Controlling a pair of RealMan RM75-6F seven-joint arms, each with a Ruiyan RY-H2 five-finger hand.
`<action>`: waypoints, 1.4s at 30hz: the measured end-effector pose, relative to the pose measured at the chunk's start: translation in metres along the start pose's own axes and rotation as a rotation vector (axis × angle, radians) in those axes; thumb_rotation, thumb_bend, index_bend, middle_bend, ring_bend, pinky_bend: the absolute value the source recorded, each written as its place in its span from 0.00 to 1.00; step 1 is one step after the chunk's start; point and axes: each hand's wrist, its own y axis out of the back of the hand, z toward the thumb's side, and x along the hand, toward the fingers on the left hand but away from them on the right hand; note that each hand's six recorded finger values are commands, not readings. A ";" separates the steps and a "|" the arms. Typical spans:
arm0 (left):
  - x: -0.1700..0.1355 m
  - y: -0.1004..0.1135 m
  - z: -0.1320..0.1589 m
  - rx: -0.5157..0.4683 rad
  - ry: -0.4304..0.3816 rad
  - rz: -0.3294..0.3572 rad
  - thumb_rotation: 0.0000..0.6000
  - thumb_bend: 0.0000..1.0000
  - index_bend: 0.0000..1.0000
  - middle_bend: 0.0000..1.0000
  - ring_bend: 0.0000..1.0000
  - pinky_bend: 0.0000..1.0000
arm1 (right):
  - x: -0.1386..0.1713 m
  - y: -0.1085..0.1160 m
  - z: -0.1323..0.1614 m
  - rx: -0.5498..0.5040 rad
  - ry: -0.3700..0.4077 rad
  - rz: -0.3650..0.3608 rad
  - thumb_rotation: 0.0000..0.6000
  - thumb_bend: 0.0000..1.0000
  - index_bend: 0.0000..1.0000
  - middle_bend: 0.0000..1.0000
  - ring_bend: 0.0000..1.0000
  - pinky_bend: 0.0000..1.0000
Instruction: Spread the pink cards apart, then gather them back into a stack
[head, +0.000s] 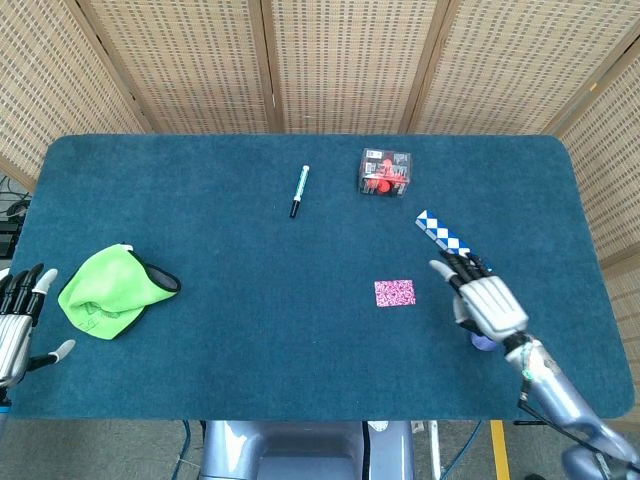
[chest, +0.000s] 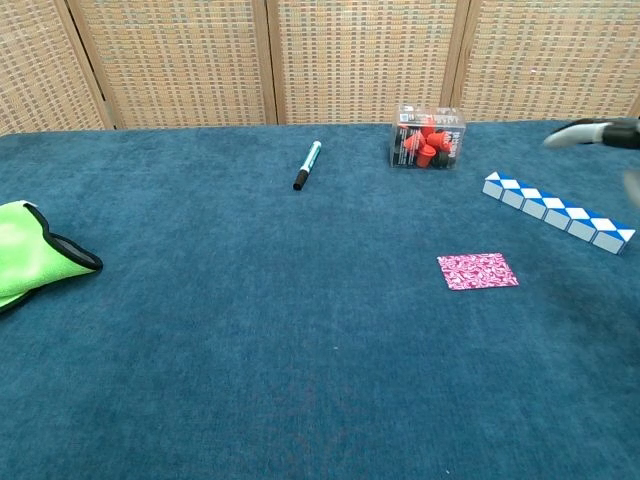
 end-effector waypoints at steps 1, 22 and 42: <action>0.000 0.000 0.000 0.001 0.001 -0.001 1.00 0.00 0.00 0.00 0.00 0.00 | -0.011 -0.002 0.007 -0.008 0.018 0.018 1.00 1.00 0.03 0.00 0.00 0.00; -0.002 0.000 -0.003 0.000 0.014 -0.003 1.00 0.00 0.00 0.00 0.00 0.00 | -0.062 -0.071 0.030 -0.028 -0.016 0.257 1.00 1.00 0.03 0.01 0.00 0.00; -0.002 0.000 -0.002 0.000 0.014 0.000 1.00 0.00 0.00 0.00 0.00 0.00 | -0.039 -0.101 0.031 -0.004 0.004 0.348 1.00 1.00 0.09 0.10 0.01 0.02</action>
